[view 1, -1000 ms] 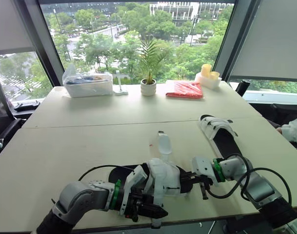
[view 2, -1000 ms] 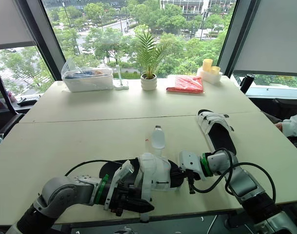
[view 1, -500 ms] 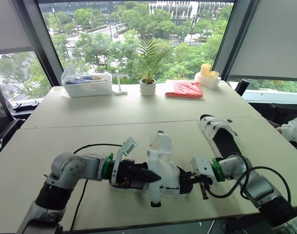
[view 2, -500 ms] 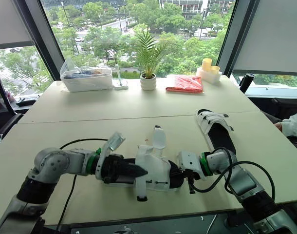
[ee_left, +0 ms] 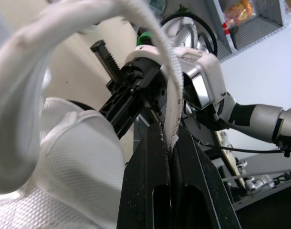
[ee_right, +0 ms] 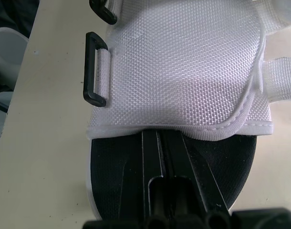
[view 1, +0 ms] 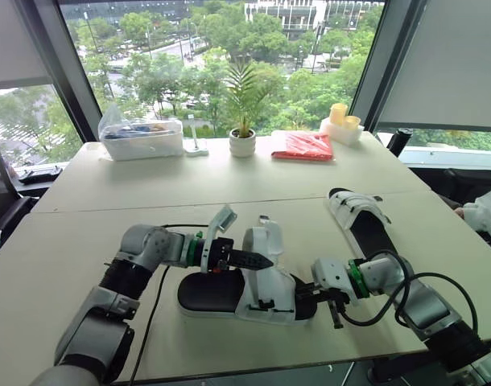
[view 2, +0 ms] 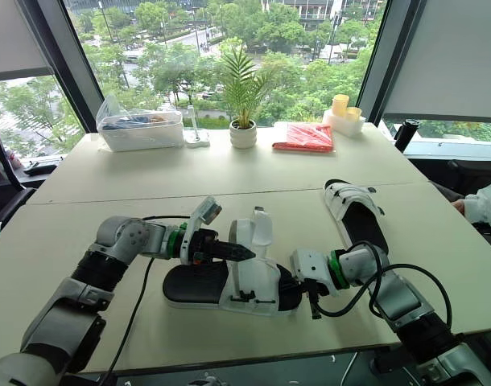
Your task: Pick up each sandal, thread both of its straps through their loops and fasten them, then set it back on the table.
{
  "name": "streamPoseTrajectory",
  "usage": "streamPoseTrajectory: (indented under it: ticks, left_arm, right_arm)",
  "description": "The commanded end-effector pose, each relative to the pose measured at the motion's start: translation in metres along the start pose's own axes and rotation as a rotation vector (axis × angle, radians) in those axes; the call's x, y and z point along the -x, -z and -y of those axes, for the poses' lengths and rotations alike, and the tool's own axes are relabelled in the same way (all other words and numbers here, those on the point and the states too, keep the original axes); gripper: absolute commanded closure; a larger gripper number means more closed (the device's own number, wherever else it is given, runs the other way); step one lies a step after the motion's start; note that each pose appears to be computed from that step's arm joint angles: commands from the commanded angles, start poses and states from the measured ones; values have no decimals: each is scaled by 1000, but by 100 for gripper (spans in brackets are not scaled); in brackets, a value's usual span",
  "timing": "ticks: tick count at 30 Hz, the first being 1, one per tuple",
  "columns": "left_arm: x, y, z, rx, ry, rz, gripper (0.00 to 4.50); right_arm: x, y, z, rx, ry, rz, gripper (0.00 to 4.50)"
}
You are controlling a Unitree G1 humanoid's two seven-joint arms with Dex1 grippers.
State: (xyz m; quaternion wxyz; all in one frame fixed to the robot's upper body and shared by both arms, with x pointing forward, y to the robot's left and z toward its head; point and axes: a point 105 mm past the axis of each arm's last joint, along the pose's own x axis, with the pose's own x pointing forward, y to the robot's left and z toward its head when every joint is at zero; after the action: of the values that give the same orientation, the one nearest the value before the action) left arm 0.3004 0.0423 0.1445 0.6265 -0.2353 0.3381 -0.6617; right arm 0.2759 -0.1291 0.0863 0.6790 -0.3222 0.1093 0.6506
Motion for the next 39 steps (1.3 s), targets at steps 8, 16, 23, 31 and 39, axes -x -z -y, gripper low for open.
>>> streamPoseTrajectory:
  ticks: [8,16,23,31,39]
  left_arm:
    - [8,-8,3,-69,6,-31,446]
    - [8,0,5,-106,17,-87,446]
    - [7,2,-1,-153,-18,-121,446]
    - [0,-5,-12,-288,-98,-85,446]
    - [-5,-7,9,-297,-17,-63,446]
  right_arm:
    - [-8,21,-16,-70,-45,-71,450]
    - [-8,21,-16,-67,-46,-73,450]
    - [-7,21,-17,-68,-46,-73,450]
    - [-7,21,-17,-71,-44,-73,450]
    - [-7,21,-17,-71,-43,-75,450]
